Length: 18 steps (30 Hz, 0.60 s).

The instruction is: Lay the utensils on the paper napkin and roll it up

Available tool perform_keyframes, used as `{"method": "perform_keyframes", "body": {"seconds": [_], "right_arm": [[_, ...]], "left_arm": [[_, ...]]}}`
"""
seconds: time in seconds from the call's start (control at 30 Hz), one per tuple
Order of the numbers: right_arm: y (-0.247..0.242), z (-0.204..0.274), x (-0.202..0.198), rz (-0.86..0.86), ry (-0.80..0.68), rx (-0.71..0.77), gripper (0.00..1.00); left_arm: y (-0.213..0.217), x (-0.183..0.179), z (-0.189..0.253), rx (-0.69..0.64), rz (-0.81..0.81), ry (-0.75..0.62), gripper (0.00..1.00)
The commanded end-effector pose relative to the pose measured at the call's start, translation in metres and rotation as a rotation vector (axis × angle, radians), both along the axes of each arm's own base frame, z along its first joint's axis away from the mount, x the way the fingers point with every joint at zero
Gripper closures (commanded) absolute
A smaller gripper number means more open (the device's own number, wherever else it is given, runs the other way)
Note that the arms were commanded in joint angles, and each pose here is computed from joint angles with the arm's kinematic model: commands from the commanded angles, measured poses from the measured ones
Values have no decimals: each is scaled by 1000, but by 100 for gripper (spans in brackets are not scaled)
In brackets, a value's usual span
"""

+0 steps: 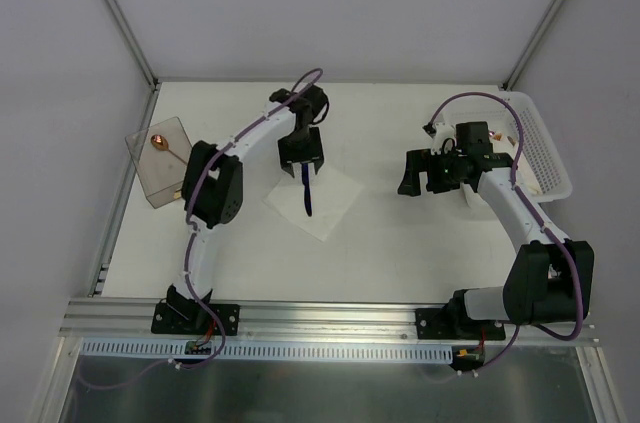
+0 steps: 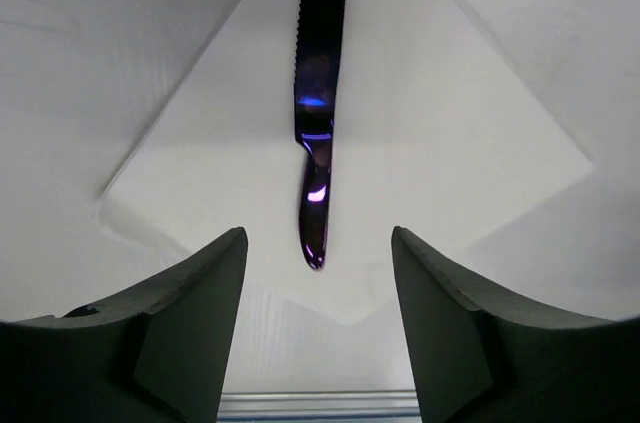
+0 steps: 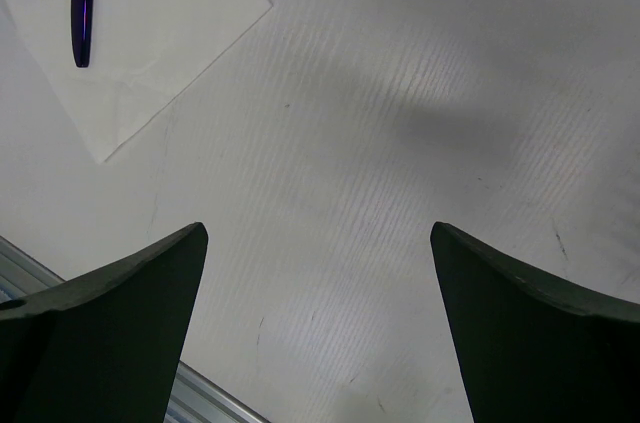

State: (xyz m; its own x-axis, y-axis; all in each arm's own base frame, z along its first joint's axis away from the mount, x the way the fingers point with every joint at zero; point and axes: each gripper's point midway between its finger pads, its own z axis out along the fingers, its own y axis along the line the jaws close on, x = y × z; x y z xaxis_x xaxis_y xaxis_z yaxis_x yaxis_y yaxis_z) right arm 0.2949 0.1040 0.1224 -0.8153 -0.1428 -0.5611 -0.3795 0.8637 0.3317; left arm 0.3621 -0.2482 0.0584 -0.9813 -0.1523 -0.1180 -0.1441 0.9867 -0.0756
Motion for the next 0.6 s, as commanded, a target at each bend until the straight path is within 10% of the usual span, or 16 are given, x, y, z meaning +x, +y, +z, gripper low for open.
{"method": "perform_keyframes", "body": {"seconds": [0.0,0.2,0.57], "right_arm": [[1,15,8,-8,-27,19,1],[2,18,9,-6,-37,25,1],[0,18,8,-7,-36,18,1]], "left_arm": [[28,23,132,-86,53,-314,39],[136,28,179,-109,304,-400,45],[299,14,139,-17,674,-299,48]]}}
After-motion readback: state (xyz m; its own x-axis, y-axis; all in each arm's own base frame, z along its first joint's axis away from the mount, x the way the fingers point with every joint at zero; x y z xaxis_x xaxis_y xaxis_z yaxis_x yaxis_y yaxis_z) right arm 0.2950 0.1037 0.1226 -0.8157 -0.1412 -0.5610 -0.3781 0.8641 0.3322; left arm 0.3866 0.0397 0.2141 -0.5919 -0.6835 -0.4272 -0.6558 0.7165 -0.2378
